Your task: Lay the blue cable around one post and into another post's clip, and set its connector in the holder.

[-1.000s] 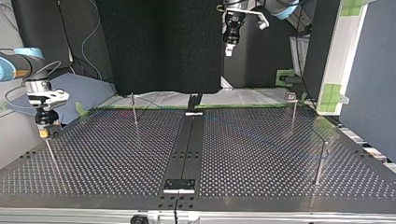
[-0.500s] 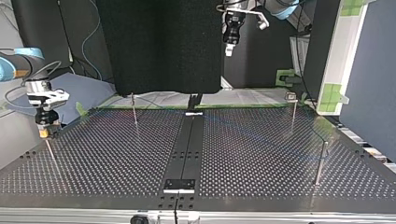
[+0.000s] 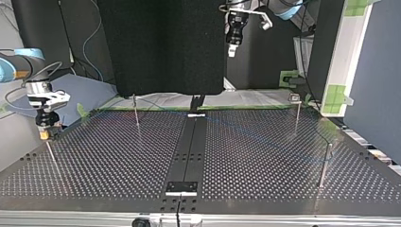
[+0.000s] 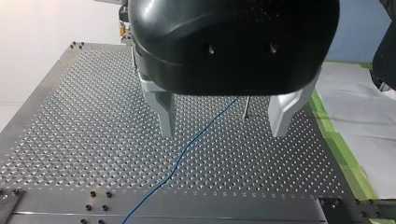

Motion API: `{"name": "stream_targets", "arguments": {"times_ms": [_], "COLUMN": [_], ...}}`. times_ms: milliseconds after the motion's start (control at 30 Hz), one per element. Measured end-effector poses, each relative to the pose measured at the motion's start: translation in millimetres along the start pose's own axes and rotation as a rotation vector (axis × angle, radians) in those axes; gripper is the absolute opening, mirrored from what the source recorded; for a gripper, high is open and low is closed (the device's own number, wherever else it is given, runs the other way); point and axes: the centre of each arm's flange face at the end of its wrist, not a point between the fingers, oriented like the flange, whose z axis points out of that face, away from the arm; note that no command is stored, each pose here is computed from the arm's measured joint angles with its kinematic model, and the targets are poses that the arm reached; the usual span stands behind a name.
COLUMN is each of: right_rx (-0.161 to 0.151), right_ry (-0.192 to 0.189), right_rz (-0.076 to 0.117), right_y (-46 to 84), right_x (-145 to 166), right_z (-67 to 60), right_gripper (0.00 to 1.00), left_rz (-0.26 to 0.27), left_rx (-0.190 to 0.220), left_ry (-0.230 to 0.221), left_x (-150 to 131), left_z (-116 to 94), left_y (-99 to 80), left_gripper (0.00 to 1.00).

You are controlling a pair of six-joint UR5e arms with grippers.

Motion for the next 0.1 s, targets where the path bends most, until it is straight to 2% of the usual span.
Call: {"name": "stream_targets", "arguments": {"times_ms": [100], "right_rx": [0.0], "right_ry": [0.0], "right_rz": [0.0], "right_y": [0.0], "right_x": [0.0], "right_z": [0.0], "right_gripper": [1.0], "left_rz": [0.0], "left_rx": [0.0], "left_ry": [0.0], "left_x": [0.0], "left_z": [0.0], "left_y": [0.0], "left_gripper": [1.0]}}
